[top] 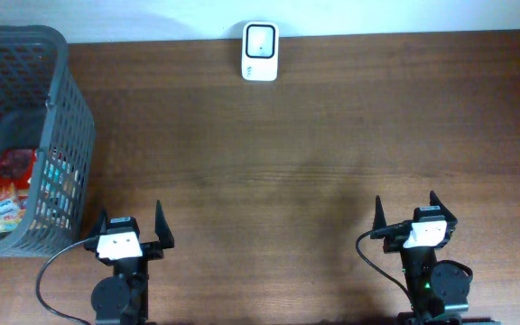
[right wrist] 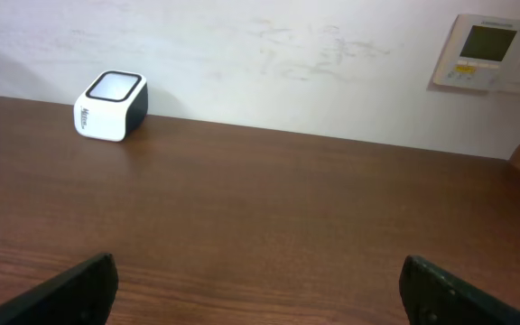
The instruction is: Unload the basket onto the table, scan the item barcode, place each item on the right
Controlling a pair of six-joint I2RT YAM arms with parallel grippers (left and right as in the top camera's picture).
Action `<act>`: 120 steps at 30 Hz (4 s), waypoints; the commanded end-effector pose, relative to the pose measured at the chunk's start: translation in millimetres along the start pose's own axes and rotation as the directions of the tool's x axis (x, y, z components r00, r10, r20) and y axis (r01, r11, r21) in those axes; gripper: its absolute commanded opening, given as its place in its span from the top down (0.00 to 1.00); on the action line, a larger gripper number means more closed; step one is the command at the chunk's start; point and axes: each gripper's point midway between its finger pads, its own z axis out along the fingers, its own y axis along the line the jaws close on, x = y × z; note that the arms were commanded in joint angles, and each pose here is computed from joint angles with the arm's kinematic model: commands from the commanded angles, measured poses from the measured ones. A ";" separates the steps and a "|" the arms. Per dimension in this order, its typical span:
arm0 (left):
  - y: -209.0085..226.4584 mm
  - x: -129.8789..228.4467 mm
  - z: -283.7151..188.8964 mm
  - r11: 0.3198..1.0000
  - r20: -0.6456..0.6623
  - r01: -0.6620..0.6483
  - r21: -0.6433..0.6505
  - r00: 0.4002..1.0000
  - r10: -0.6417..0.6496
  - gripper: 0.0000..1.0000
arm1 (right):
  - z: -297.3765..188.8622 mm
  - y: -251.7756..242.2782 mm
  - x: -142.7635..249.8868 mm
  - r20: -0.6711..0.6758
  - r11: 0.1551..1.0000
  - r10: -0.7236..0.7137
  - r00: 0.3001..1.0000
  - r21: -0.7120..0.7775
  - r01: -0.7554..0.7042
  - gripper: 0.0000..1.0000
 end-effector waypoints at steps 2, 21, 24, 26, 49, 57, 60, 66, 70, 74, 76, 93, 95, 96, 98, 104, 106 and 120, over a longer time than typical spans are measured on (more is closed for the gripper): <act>0.0 1.5 0.1 1.000 0.001 0.010 0.002 1.000 -0.010 0.01 | 0.4 -1.4 4.2 -0.010 1.000 -0.003 1.000 0.007 0.003 0.01; -29.6 -6.1 -2.7 0.979 0.013 0.100 0.176 0.995 -0.104 0.01 | 0.4 -1.4 4.2 -0.010 1.000 -0.003 1.000 0.007 0.003 0.02; -90.1 -74.9 -39.6 0.839 0.274 -0.040 0.543 0.953 -0.132 0.01 | 0.4 -1.4 4.2 -0.010 1.000 -0.003 1.000 0.007 0.003 0.01; -101.4 -119.3 -72.2 0.786 0.480 -0.190 0.589 0.864 -0.152 0.01 | 0.4 -1.4 4.2 -0.010 1.000 -0.003 1.000 0.007 0.003 0.02; -13.6 -320.1 87.4 0.994 -0.161 -0.098 0.041 0.981 0.103 0.01 | 0.4 -1.3 4.2 -0.010 1.000 -0.003 1.000 0.007 0.003 0.01; 171.7 -323.7 153.5 0.894 -0.195 0.093 -0.439 0.961 -0.196 0.01 | 0.4 -1.4 4.2 -0.010 1.000 -0.003 1.000 0.007 0.003 0.02; 220.3 -274.0 138.8 0.834 -0.318 0.076 -0.547 0.903 -0.290 0.01 | 0.4 -1.4 4.2 -0.010 1.000 -0.003 1.000 0.007 0.003 0.01; 252.2 -168.8 148.9 0.796 -0.544 0.019 -0.606 0.720 -0.431 0.00 | 0.4 -1.4 4.2 -0.010 1.000 -0.003 1.000 0.007 0.003 0.01; 249.4 -92.1 152.0 0.803 -0.690 -0.018 -0.595 0.523 -0.500 0.09 | 0.4 -1.4 4.2 -0.010 1.000 -0.003 1.000 0.007 0.003 0.01; 216.9 -14.3 152.4 0.835 -0.801 0.086 -0.543 0.245 -0.546 0.31 | 0.4 -1.4 4.2 -0.010 1.000 -0.003 1.000 0.007 0.003 0.02; 209.6 -2.4 151.0 0.835 -0.813 0.110 -0.538 0.192 -0.549 0.32 | 0.4 -1.4 4.2 -0.010 1.000 -0.003 1.000 0.007 0.003 0.01; 192.1 79.0 132.7 0.875 -0.880 0.107 -0.473 -0.105 -0.463 0.56 | 0.4 -1.4 4.2 -0.010 1.000 -0.003 1.000 0.007 0.003 0.01; 192.5 79.1 133.8 0.875 -0.880 0.108 -0.473 -0.100 -0.463 0.88 | 0.4 -1.4 4.2 -0.010 1.000 -0.003 1.000 0.007 0.003 0.01; 191.2 78.8 134.3 0.873 -0.880 0.116 -0.473 -0.101 -0.464 1.00 | 0.4 -1.4 4.2 -0.010 1.000 -0.003 1.000 0.007 0.003 0.01; 185.6 74.6 140.4 0.865 -0.881 0.165 -0.474 -0.088 -0.466 1.00 | 0.4 -1.4 4.2 -0.010 1.000 -0.003 1.000 0.007 0.003 0.02; 195.6 -29.0 174.2 0.872 -0.860 0.232 -0.431 0.188 -0.475 1.00 | 0.4 -1.4 4.2 -0.010 1.000 -0.003 1.000 0.007 0.003 0.01; 196.2 -116.3 190.4 0.864 -0.744 0.301 -0.403 0.442 -0.501 1.00 | 0.4 -1.4 4.2 -0.010 1.000 -0.003 1.000 0.007 0.003 0.01; 23.6 -298.8 143.8 0.761 -0.601 0.648 0.029 0.620 -0.504 1.00 | 0.4 -1.4 4.2 -0.010 1.000 -0.003 1.000 0.007 0.003 0.02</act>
